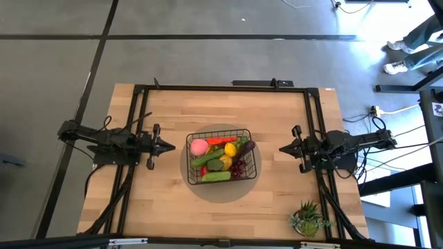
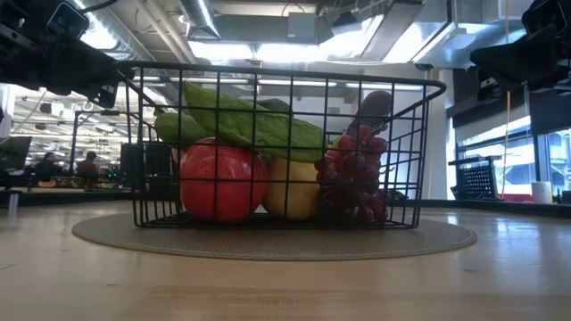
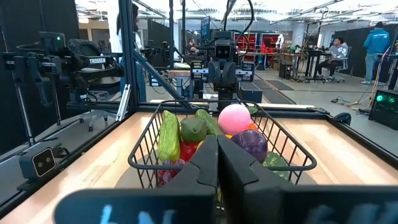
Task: Build produce basket
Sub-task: Return to Home Position
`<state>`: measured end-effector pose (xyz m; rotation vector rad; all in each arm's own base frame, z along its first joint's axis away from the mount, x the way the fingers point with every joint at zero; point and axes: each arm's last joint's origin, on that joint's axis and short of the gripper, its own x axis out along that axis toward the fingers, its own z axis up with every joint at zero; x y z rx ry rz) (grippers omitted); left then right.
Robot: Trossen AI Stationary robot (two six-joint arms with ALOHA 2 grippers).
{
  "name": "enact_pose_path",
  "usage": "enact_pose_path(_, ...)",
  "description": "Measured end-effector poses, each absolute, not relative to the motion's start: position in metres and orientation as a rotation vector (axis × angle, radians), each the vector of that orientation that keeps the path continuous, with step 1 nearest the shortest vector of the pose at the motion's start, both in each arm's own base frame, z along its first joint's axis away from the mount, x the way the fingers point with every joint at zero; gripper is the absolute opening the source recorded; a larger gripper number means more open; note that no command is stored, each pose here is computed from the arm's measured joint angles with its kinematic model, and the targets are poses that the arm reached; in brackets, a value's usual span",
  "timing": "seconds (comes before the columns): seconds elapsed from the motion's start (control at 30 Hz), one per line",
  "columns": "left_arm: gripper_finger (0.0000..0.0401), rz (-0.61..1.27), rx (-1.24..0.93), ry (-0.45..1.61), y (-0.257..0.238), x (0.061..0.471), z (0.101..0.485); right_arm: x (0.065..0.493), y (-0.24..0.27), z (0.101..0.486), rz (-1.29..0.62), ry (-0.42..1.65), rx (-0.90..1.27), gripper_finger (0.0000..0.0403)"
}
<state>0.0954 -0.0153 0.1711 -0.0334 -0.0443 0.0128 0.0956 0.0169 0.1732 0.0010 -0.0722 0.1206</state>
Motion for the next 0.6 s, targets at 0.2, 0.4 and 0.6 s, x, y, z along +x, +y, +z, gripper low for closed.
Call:
enact_pose_path(0.2,0.0016,0.013,-0.033,-0.044,-0.0153,0.0954,0.1711,0.0956,0.0169,0.1732,0.121,-0.072,0.001,0.0)
enact_pose_path(0.4,0.0006,0.013,-0.033,-0.043,-0.0153,0.0954,0.171,0.0956,0.0169,0.1732,0.121,-0.073,0.001,0.0)
enact_pose_path(0.6,0.0001,0.014,-0.033,-0.043,-0.0153,0.0954,0.171,0.0956,0.0169,0.1732,0.121,-0.073,0.001,0.0)
